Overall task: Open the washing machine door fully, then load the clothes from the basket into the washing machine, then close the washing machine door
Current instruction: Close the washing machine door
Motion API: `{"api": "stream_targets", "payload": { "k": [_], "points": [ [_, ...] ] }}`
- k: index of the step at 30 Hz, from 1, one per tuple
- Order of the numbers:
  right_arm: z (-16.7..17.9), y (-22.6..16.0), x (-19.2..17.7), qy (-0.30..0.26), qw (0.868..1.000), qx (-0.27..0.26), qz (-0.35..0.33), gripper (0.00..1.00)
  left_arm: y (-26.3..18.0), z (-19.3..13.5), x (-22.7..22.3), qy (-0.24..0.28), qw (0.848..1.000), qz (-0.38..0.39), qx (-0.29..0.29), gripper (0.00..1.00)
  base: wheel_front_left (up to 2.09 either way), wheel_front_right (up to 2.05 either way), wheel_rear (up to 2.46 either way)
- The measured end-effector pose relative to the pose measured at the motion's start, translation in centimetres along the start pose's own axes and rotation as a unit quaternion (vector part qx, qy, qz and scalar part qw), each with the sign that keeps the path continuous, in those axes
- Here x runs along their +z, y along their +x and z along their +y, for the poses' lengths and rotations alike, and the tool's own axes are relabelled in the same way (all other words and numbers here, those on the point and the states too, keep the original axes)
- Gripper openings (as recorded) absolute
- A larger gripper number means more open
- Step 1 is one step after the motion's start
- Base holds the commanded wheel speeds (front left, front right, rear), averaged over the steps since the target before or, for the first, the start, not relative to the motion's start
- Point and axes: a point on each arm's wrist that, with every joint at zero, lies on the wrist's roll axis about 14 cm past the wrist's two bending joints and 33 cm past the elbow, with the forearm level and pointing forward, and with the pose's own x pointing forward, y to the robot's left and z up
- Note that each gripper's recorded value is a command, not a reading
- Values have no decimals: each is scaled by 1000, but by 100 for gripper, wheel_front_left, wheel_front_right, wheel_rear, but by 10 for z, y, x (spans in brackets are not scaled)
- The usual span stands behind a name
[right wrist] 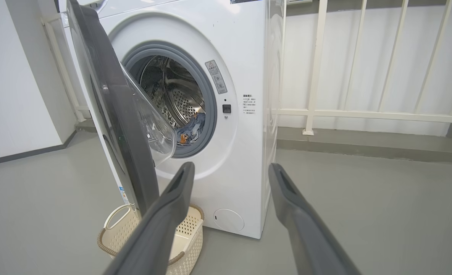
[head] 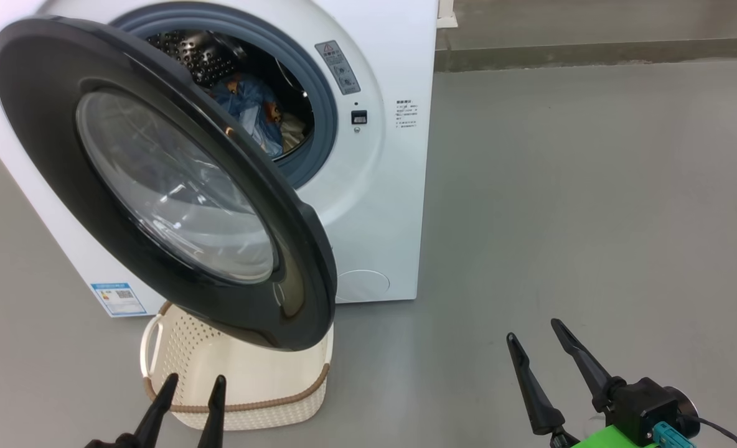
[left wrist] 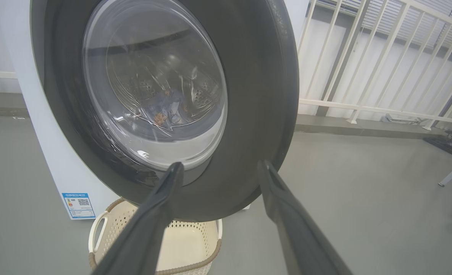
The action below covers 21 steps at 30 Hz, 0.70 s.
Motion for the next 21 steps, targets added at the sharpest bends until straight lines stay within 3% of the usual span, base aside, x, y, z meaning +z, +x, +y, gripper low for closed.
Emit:
{"api": "stream_targets", "payload": {
  "k": [10, 11, 12, 13, 21],
  "points": [
    [1, 1, -1, 0, 1000, 1, 1, 100, -1, 1, -1, 0, 1000, 2, 2, 100, 0, 0, 0],
    [1, 1, -1, 0, 1000, 2, 1, 42, -1, 1, -1, 0, 1000, 2, 2, 100, 0, 0, 0],
    [2, 1, -1, -1, 1000, 4, 1, 16, -1, 1, -2, 0, 1000, 3, 2, 100, 0, 0, 0],
    [2, 2, -1, -2, 1000, 5, 1, 0, -2, 1, -2, -1, 1000, 3, 2, 100, 0, 0, 0],
    [19, 11, 5, -5, 999, 33, -10, 0, -4, 2, -5, -2, 1000, 8, 7, 100, 0, 0, 0]
  ]
}}
